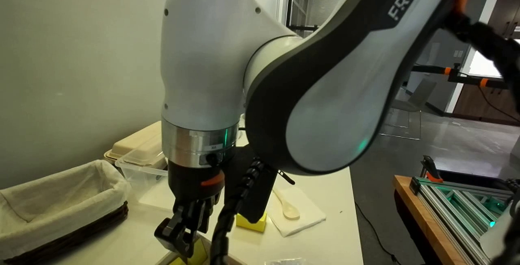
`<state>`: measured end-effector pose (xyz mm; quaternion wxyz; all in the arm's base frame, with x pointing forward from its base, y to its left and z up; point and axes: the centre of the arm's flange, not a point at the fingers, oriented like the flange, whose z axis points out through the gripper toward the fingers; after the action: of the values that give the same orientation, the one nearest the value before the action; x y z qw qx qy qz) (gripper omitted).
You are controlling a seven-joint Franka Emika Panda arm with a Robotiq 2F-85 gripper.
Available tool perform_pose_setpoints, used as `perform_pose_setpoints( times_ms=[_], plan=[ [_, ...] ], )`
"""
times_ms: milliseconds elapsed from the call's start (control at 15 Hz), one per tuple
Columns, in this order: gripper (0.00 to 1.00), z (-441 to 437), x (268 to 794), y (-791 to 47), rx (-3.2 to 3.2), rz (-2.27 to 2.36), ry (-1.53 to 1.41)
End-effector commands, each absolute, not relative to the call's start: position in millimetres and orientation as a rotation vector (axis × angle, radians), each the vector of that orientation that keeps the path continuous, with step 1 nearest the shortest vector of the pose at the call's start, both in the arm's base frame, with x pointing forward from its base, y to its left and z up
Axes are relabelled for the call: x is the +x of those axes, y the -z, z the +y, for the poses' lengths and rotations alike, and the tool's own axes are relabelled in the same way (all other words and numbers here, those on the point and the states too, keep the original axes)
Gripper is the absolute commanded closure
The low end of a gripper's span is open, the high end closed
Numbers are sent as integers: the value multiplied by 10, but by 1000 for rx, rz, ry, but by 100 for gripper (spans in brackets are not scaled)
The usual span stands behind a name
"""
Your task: Remove two yellows block from the box
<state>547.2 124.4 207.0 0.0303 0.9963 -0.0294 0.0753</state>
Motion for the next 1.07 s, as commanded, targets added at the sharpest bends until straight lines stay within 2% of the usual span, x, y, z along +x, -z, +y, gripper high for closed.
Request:
perform_pose_setpoints(
  times_ms=[0,133,467,600,667,1000],
  plan=[
    [31,1284,5471,-2025,3055,-105,-196],
    [24,1281,5471,-2020,3056,-105,-196],
    [56,1266,5466,-1986,3060,-107,-189],
    [51,1263,5462,-1972,3059,-106,-185],
    [56,1263,5459,-1969,3059,-106,-185],
    [56,1279,5448,-1972,3058,-96,-183]
  ],
)
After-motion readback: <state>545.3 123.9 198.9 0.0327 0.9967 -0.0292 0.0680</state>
